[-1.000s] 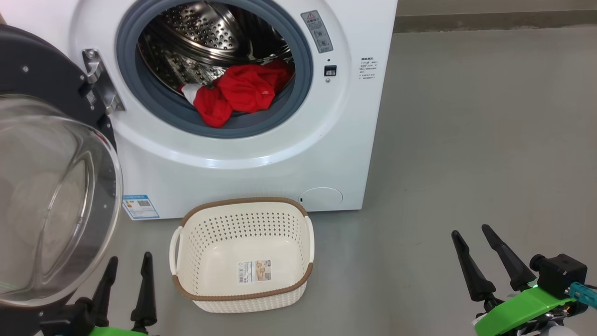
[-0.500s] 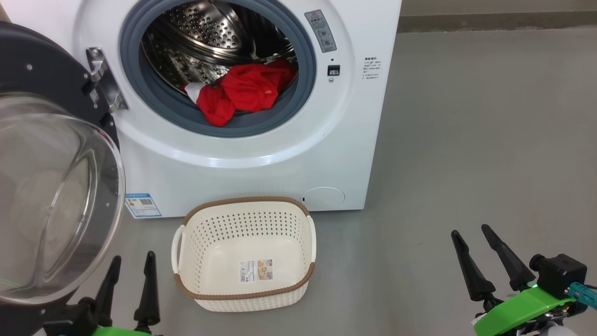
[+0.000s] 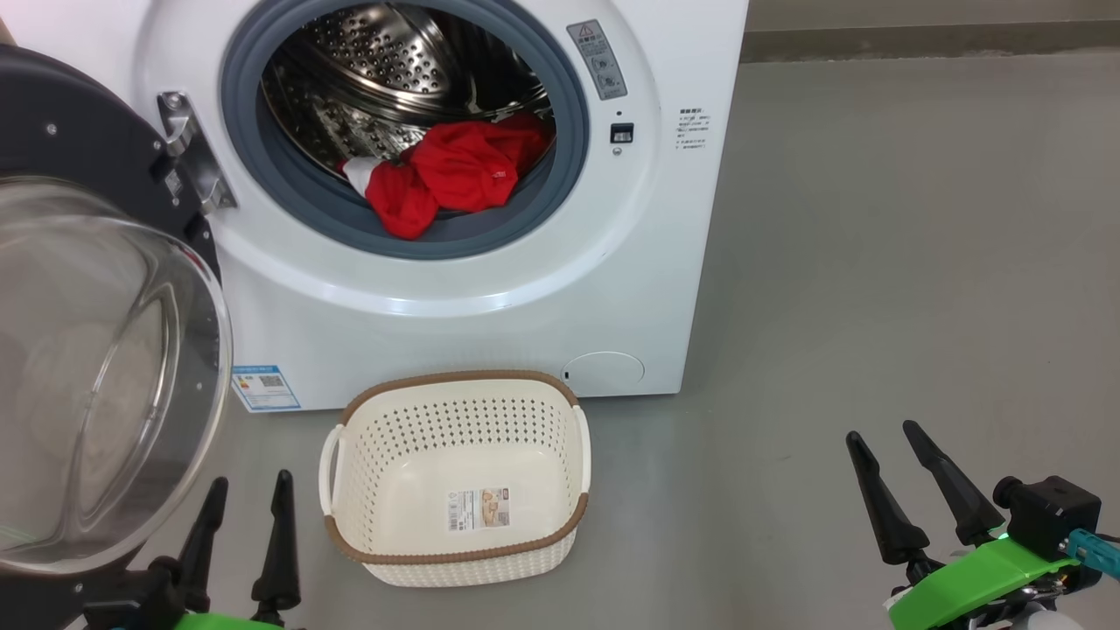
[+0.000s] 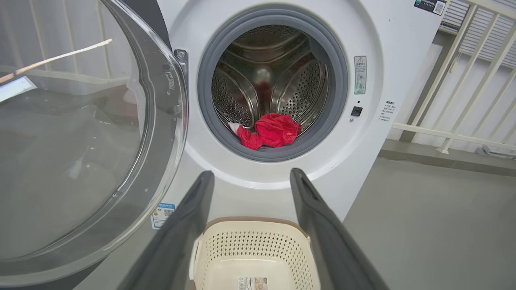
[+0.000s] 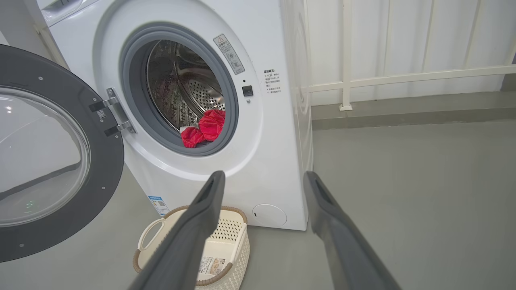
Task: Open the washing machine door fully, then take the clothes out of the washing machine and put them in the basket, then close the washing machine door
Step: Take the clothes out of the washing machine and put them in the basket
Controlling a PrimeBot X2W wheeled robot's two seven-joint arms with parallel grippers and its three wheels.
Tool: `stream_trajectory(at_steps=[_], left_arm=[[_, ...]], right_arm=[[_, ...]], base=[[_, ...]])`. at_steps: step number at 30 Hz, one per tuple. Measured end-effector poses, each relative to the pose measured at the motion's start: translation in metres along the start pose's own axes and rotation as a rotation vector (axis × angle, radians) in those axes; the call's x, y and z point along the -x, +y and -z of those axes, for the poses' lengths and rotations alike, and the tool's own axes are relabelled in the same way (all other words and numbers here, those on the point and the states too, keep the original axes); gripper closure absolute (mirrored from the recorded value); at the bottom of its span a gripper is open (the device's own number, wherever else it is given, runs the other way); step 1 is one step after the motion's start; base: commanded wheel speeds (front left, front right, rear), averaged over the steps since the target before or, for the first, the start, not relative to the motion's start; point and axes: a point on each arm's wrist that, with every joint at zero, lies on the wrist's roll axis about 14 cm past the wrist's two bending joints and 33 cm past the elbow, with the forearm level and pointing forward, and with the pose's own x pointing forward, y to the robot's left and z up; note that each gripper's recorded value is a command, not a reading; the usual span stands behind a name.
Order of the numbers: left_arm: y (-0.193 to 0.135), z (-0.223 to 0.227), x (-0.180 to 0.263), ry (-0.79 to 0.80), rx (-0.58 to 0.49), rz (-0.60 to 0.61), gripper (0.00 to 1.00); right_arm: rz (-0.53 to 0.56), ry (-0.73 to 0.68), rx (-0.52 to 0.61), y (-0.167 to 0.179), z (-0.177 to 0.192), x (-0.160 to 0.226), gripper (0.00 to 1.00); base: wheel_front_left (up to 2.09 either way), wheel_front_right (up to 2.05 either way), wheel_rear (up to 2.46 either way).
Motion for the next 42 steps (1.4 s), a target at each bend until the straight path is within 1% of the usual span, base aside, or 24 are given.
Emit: stream_trajectory(at_steps=[7,12,26,31,42], left_arm=[[0.0001,0.0006,-0.0005,0.002,-0.012,0.001,0.0],[-0.0012,0.0011,-0.0008,0.002,-0.005,0.004,0.0],[-0.0019,0.0008,-0.001,0.0,-0.007,0.009,0.0],[-0.0013,0.0001,-0.0008,-0.002,-0.006,0.006,0.0],[0.0005,0.0,0.0003,-0.003,-0.004,0.005,0.0]], right_arm=[[0.002,0.0,-0.002,-0.0004,0.0003,0.0002,0.0],[0.003,0.001,-0.003,-0.0004,0.0007,0.0002,0.0],[0.004,0.0,-0.002,-0.0002,0.0004,0.0007,0.0],[0.002,0.0,-0.002,0.0003,0.0005,0.0005,0.0],[-0.009,0.006,-0.003,0.0037,0.0027,-0.0011,0.0]], base=[[0.2,-0.2,0.0],[0.86,-0.86,0.0],[1.77,-1.77,0.0],[1.26,-1.26,0.0],[0.28,-0.28,0.0]])
